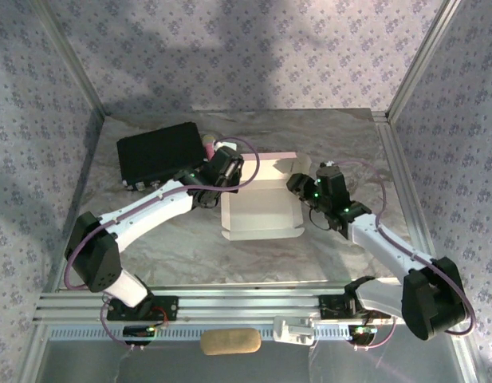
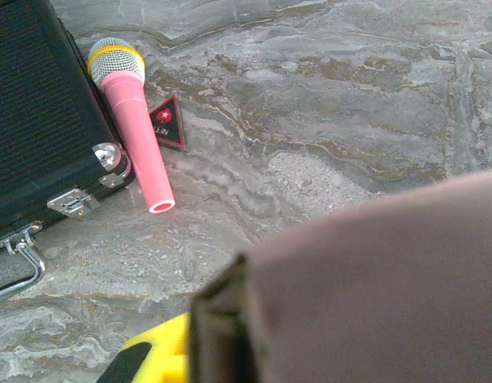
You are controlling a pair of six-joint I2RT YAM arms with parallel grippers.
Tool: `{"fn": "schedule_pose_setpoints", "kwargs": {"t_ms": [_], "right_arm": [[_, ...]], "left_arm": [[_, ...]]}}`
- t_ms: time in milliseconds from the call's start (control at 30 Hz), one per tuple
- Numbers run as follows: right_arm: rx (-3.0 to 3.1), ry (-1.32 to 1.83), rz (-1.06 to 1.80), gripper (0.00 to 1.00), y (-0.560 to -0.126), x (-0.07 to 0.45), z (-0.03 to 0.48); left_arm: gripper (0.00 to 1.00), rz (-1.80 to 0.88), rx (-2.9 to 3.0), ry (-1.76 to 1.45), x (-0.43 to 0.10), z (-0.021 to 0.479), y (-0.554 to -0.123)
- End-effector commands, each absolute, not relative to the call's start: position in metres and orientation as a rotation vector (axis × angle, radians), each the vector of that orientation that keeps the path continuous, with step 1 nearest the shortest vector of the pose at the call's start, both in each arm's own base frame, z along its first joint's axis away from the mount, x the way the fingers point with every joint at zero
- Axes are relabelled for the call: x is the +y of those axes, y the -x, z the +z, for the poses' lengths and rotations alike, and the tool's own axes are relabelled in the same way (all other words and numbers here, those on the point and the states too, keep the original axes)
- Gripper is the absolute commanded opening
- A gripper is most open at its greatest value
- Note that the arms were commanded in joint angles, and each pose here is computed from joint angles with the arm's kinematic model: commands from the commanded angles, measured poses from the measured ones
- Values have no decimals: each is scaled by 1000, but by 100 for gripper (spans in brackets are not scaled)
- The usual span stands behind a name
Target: Fold the paper box
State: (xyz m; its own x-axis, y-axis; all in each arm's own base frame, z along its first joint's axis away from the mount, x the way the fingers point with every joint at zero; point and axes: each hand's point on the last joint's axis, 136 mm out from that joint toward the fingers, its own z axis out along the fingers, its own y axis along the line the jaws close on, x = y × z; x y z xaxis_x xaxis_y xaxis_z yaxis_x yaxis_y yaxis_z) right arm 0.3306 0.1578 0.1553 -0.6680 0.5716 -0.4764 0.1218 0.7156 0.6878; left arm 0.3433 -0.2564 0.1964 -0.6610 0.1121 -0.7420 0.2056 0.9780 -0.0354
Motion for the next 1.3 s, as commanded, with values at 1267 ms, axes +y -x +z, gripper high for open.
{"fn": "schedule_pose_setpoints", "kwargs": {"t_ms": [1267], "right_arm": [[2155,-302,885,36,-365,185,177]], "left_arm": [[0,-190,2298,-238,-270,204,-346]]}}
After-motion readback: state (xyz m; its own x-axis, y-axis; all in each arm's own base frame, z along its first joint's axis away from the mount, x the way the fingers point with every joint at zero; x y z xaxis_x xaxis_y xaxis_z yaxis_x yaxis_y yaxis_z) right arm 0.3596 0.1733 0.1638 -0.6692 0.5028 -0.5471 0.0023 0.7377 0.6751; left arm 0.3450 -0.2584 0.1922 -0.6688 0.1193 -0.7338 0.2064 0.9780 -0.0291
